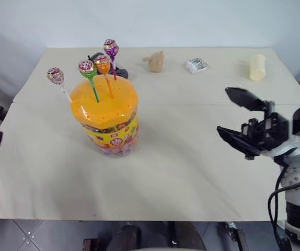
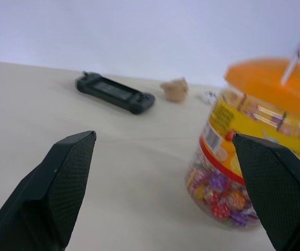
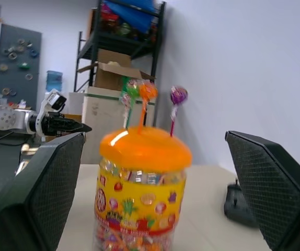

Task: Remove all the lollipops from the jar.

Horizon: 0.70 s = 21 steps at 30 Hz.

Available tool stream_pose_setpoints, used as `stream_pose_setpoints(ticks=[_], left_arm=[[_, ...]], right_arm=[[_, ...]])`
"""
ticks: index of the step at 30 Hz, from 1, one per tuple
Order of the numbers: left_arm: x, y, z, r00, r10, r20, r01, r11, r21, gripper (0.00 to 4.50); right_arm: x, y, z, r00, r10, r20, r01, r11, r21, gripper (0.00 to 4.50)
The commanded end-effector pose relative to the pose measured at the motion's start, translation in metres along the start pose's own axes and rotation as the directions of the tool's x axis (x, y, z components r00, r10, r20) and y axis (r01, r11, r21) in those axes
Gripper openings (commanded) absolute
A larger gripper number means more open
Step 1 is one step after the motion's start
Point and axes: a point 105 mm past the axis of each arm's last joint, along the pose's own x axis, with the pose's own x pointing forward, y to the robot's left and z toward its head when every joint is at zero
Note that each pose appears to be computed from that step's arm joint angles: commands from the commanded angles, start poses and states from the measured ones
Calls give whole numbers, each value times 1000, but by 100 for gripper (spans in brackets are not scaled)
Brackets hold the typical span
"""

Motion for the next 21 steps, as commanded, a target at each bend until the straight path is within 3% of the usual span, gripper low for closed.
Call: stream_pose_setpoints(ticks=[1,4,9,12,15,21], left_arm=[[11,-21,2,991,-135,-5,135,990,30,443],[38,-42,4,966,-260,11,259,964,57,443],[116,-88,8,871,-487,63,480,872,101,443],[133,-97,13,842,-532,90,523,845,111,443],[143,-108,21,804,-582,124,574,813,97,384],[153,-112,20,781,-614,116,610,789,73,195]], right_arm=[[3,9,8,996,67,-57,-70,997,-40,450],[4,13,4,990,96,-106,-101,994,-46,450],[3,10,-1,989,60,-135,-69,996,-60,450],[3,10,-3,990,48,-136,-57,996,-62,450],[0,9,-1,990,29,-141,-39,996,-74,450],[0,7,-1,991,-4,-137,-9,996,-90,450]])
